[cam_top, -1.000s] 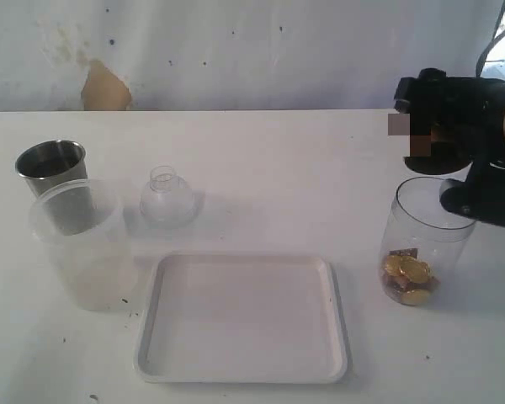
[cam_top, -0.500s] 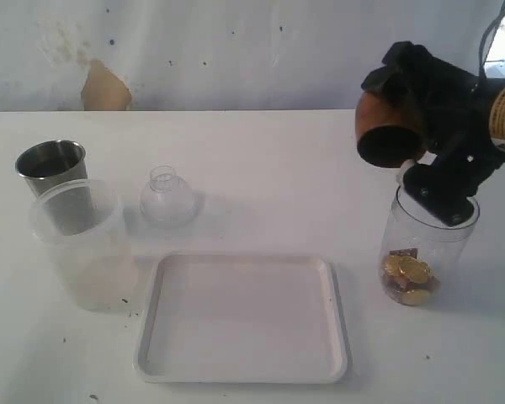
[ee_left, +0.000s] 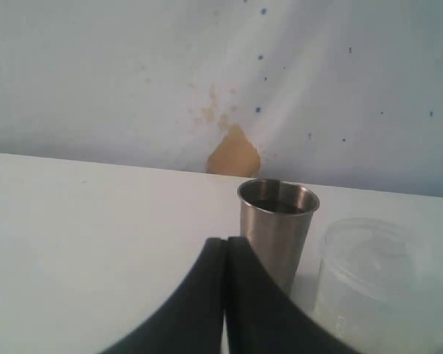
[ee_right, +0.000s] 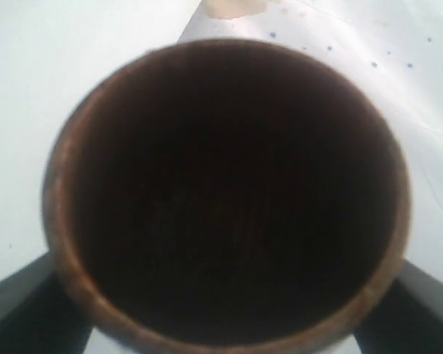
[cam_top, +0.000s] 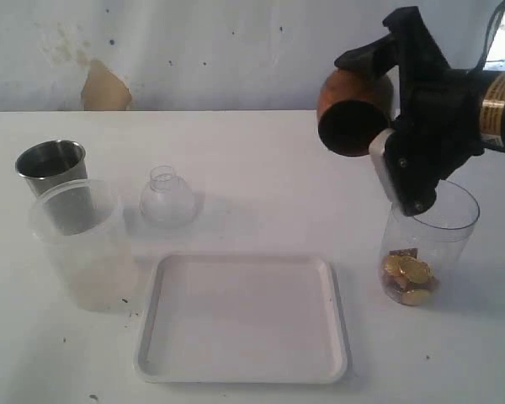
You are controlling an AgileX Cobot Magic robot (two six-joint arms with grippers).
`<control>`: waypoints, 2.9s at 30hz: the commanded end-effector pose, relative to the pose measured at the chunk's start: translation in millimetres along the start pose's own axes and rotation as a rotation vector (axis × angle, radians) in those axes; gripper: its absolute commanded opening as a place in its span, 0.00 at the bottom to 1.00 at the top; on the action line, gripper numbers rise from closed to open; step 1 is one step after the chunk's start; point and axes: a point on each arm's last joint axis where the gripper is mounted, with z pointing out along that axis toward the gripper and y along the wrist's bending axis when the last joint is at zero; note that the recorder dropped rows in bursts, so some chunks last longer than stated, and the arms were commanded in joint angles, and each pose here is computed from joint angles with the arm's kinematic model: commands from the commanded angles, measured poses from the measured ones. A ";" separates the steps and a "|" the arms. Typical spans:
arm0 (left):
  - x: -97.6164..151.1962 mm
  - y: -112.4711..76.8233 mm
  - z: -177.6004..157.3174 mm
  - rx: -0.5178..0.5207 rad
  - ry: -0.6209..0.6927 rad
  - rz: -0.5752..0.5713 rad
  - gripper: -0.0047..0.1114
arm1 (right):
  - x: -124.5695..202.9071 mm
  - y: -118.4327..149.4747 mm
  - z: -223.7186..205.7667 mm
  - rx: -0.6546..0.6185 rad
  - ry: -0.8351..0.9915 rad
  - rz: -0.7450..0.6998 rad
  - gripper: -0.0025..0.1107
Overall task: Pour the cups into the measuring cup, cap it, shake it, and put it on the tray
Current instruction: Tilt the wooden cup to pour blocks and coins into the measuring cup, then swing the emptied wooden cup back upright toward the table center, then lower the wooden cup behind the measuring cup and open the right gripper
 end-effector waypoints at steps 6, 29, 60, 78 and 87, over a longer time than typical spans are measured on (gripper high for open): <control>-1.6 0.0 -0.4 -0.001 -0.018 -0.007 0.04 | 0.8 -11.3 1.2 0.053 -0.035 0.259 0.02; -1.6 0.0 -0.4 -0.001 -0.018 -0.007 0.04 | -24.4 -31.8 -0.6 -0.030 -0.536 1.747 0.02; -1.6 0.0 -0.4 -0.001 -0.018 -0.007 0.04 | -99.3 21.9 117.4 -0.299 0.229 2.020 0.02; -1.6 0.0 -0.4 -0.001 -0.018 -0.007 0.04 | -61.9 -2.1 142.4 -0.137 0.297 1.912 0.02; -1.6 0.0 -0.4 -0.001 -0.018 -0.007 0.04 | 56.5 -5.8 84.2 0.154 0.508 1.865 0.02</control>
